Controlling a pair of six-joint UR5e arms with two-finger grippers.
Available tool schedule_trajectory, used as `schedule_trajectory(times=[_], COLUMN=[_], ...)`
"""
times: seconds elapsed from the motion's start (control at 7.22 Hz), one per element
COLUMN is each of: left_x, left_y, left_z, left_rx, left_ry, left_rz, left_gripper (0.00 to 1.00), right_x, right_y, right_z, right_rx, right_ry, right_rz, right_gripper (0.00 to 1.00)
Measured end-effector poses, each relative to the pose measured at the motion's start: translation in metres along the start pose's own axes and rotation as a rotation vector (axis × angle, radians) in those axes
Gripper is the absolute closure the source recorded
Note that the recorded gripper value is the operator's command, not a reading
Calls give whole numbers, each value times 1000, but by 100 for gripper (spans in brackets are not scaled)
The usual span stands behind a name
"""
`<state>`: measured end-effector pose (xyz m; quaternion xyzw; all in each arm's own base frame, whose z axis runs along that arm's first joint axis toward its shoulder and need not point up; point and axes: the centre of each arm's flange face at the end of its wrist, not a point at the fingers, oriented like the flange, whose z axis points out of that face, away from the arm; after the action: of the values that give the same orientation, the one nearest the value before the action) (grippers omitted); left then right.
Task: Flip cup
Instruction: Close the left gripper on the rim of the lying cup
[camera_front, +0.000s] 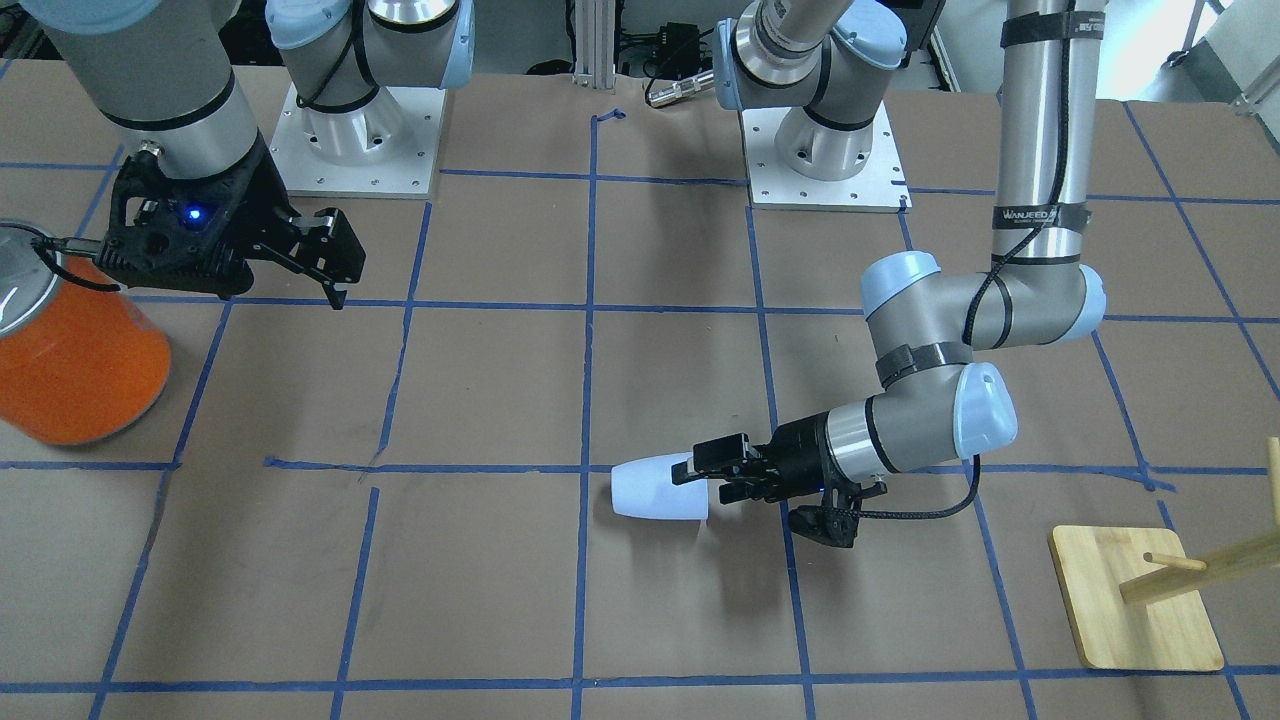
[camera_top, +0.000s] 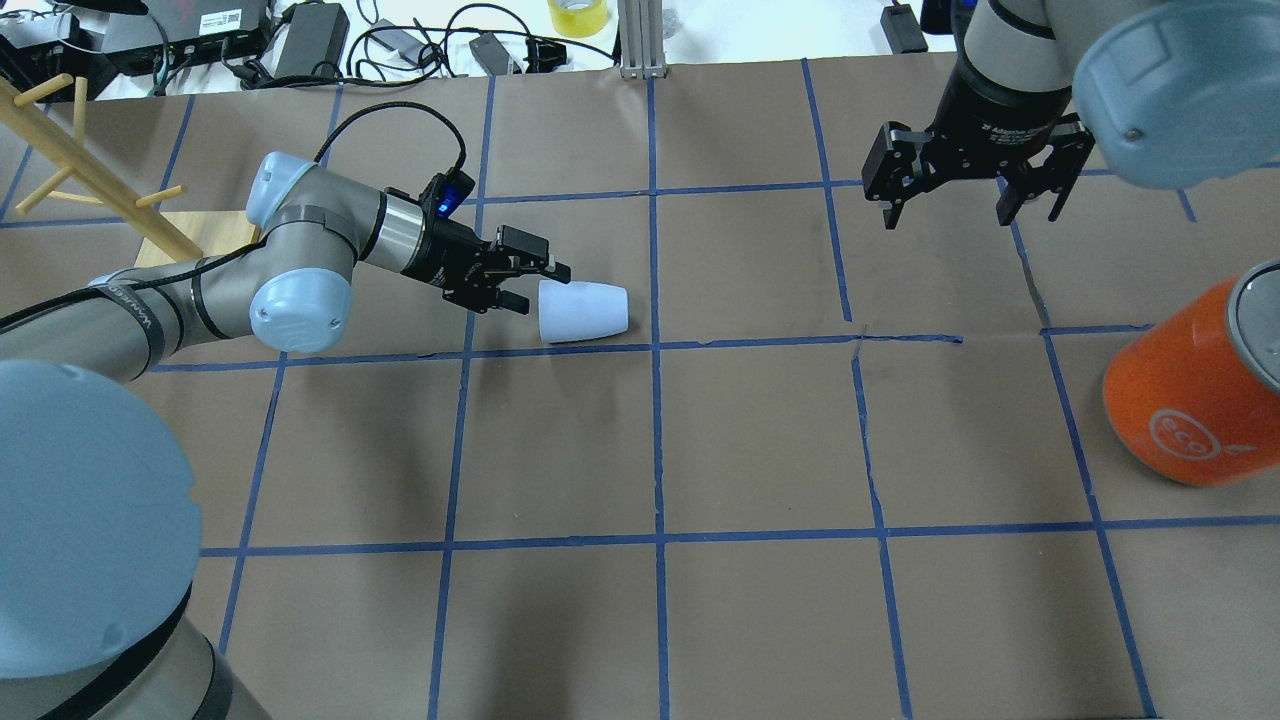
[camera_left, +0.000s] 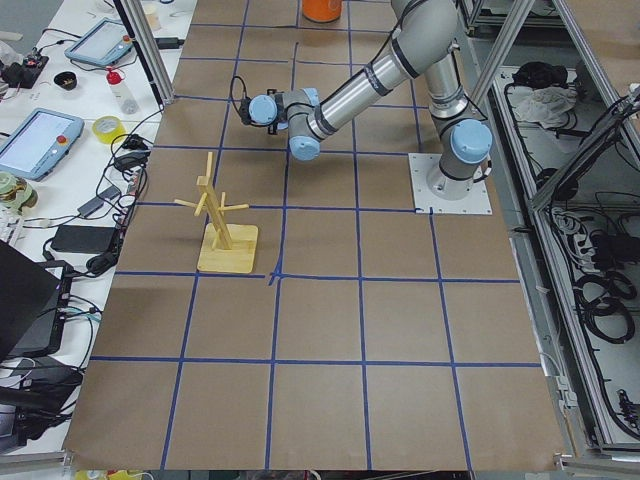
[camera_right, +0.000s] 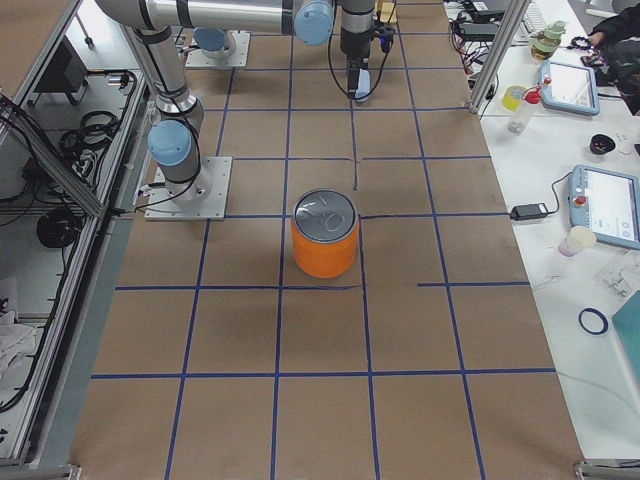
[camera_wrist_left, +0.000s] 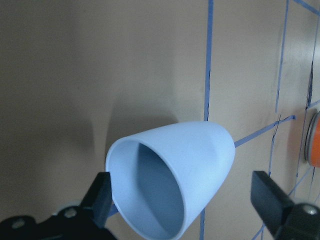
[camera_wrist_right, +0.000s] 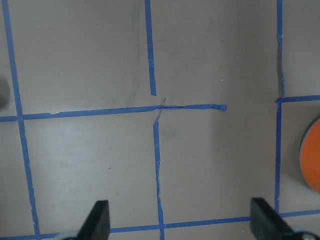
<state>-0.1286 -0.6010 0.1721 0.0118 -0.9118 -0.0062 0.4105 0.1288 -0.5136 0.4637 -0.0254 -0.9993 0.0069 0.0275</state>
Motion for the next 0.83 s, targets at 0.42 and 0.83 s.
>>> schedule_trajectory(times=[0.42,0.83], left_x=[0,5], left_y=[0,-2], left_z=[11,12], left_rx=[-9,12], left_ry=[61,72], left_rz=[-28,-16], left_gripper=[51,95], right_x=[-1,-1], right_y=[1,1], right_z=[1,2], right_rx=[-2,-5], right_ry=[0,0], right_rz=[0,-1], right_gripper=[0,0])
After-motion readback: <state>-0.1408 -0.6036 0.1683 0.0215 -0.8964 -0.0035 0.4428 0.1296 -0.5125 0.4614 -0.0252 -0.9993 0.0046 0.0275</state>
